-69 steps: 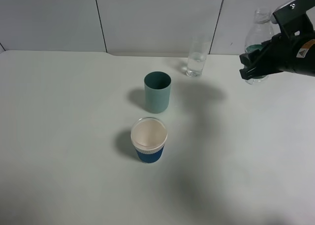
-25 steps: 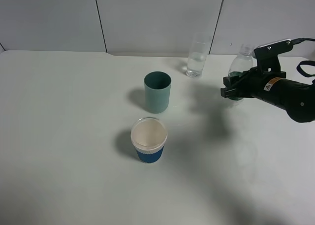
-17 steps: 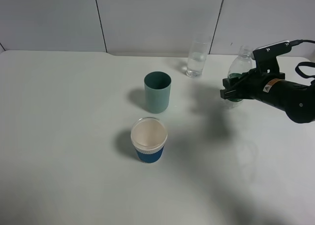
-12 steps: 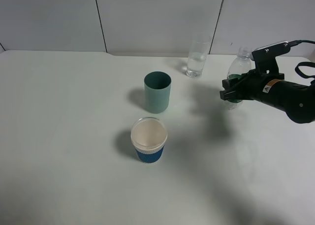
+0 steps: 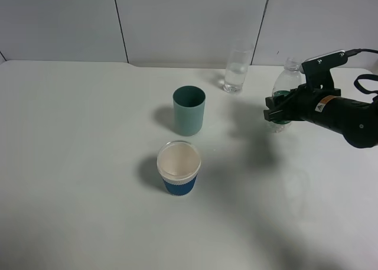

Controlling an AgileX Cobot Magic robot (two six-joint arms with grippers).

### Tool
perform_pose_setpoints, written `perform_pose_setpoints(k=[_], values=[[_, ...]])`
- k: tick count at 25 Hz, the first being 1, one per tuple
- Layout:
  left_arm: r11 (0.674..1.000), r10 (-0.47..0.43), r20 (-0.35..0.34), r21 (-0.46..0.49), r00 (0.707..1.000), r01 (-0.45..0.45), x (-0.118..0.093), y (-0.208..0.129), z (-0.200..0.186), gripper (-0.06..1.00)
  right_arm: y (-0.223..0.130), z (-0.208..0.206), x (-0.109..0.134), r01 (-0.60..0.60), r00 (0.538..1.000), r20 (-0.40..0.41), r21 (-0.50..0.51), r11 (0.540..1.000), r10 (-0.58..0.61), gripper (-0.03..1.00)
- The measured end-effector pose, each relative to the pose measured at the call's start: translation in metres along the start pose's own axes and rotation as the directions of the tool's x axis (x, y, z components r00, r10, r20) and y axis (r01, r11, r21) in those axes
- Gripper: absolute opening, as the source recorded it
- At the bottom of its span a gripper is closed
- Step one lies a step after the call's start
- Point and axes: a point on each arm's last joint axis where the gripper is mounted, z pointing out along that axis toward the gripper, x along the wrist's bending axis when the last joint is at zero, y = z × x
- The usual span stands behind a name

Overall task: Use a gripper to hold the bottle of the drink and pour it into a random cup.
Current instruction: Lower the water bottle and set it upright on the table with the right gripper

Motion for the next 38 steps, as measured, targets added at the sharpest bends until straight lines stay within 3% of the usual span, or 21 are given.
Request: perform_pose_setpoints(k=[9,29,38], values=[[1.000,0.000,0.000,0.000,1.000,0.000,0.000,0.000,0.000,0.99,0.000,0.000,-0.001,-0.016,1.000,0.012,0.002,1.000,0.016,0.78],[1.000,0.000,0.000,0.000,1.000,0.000,0.000,0.000,0.000,0.99,0.026,-0.023,0.002,-0.040,0.999,-0.002,0.011,0.999,0.040,0.79],[1.000,0.000,0.000,0.000,1.000,0.000,0.000,0.000,0.000,0.99,0.056,-0.052,-0.006,-0.066,0.997,0.033,-0.066,0.996,0.068,0.79]])
